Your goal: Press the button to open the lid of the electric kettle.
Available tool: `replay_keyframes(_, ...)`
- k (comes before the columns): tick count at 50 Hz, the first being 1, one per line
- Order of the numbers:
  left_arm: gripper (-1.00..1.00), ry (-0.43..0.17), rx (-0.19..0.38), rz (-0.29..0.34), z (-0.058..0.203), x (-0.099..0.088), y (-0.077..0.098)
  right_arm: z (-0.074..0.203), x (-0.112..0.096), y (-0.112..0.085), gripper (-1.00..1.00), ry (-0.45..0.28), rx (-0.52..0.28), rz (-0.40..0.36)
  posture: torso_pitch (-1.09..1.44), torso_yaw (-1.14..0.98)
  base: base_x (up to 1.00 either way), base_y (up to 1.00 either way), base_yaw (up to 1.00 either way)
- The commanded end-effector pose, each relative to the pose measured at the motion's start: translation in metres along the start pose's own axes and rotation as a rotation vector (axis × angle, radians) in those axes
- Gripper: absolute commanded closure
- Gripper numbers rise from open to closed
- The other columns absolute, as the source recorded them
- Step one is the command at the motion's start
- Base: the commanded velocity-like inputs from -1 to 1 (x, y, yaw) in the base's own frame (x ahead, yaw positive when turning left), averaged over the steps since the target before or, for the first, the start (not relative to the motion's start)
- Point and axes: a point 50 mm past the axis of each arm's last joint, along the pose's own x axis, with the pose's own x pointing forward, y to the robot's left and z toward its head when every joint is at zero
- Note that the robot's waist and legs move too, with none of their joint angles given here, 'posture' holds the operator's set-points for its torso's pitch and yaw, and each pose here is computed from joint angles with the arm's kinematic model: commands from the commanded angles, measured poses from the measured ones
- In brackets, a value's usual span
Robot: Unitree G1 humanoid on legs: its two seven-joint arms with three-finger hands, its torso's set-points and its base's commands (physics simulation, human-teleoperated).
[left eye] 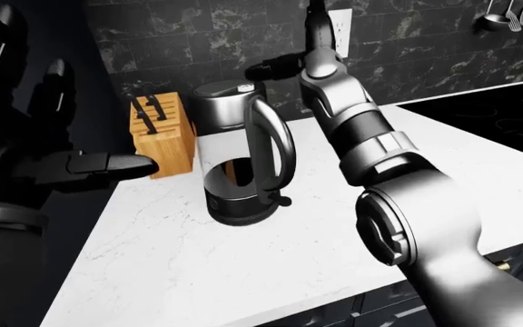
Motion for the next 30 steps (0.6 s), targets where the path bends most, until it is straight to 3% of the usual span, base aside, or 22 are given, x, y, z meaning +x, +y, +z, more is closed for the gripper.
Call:
replay_keyframes(1,-1.00,-0.055,0.003,0.011,0.0089,0.0004,0.0017,0.0295,-0.0013,-0.0049,-1.00,-0.106,0.027,-0.025,-0.42,0.00,0.00,0.00,0.00)
replay_keyframes(12,-1.00,-0.053,0.002,0.010,0.0080,0.0002,0.0015,0.0260,-0.0022,-0.0035,-1.00,-0.086,0.062,-0.068,-0.42,0.00,0.00,0.00,0.00)
replay_keyframes(30,-1.00,-0.053,0.001,0.011,0.0080,0.0003,0.0019,0.0225,-0.0039,0.0035,-1.00,-0.092,0.030,-0.042,-0.42,0.00,0.00,0.00,0.00)
